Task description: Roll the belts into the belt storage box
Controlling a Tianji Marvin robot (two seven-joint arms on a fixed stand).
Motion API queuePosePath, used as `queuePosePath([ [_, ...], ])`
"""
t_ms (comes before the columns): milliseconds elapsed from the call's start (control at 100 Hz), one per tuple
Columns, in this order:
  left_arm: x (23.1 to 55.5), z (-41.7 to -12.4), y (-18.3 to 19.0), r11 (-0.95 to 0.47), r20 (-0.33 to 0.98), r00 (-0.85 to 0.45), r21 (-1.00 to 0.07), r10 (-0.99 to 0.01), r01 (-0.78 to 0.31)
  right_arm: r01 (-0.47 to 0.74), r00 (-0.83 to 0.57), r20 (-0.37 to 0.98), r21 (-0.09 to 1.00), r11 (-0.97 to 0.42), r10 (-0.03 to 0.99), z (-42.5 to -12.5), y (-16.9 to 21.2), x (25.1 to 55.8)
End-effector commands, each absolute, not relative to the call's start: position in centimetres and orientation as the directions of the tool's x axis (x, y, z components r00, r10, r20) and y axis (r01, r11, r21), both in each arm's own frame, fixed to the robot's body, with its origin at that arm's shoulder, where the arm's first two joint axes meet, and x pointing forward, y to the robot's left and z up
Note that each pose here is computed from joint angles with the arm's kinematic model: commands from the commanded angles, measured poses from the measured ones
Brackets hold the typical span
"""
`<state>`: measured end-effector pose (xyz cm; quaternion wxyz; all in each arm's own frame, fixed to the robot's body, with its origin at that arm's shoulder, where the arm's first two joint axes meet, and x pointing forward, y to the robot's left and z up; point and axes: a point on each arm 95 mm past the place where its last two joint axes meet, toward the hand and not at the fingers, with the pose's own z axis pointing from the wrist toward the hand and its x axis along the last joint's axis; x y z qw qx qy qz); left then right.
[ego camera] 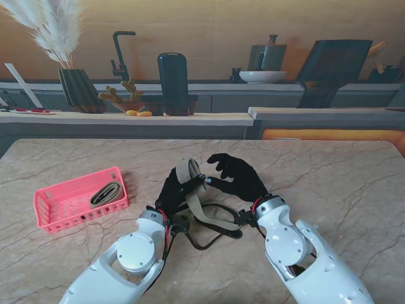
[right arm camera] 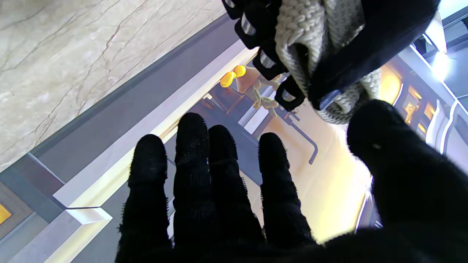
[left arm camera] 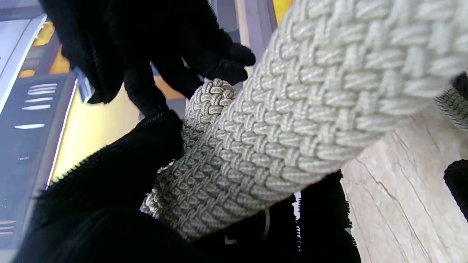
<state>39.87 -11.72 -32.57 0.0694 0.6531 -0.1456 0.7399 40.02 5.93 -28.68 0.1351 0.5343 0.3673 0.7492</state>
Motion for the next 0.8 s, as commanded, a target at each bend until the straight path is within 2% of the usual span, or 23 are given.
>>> queuePosePath([
  [0,39.8,-32.7,-12.2,-0.942,0.984,-0.151,-0.142,-0.099,-0.305,0.186,-0.422,0.692,0.698,-0.691,0.586,-28.0,6.5,40.2],
  [290,40.9,-33.4,-12.2,-0.906,0.929,-0.267,-0.327,-0.256,-0.268,0.153,-0.471,0.627,0.751,-0.642,0.621,-27.1,7.5,41.1],
  [560,41.6,-33.7,-12.0,-0.845,0.842,-0.380,-0.486,-0.383,-0.225,0.151,-0.466,0.564,0.810,-0.567,0.682,-27.5,8.4,41.5],
  [790,41.9,-33.8,-12.0,-0.817,0.807,-0.409,-0.537,-0.426,-0.208,0.175,-0.480,0.559,0.816,-0.550,0.676,-28.0,9.1,41.4],
])
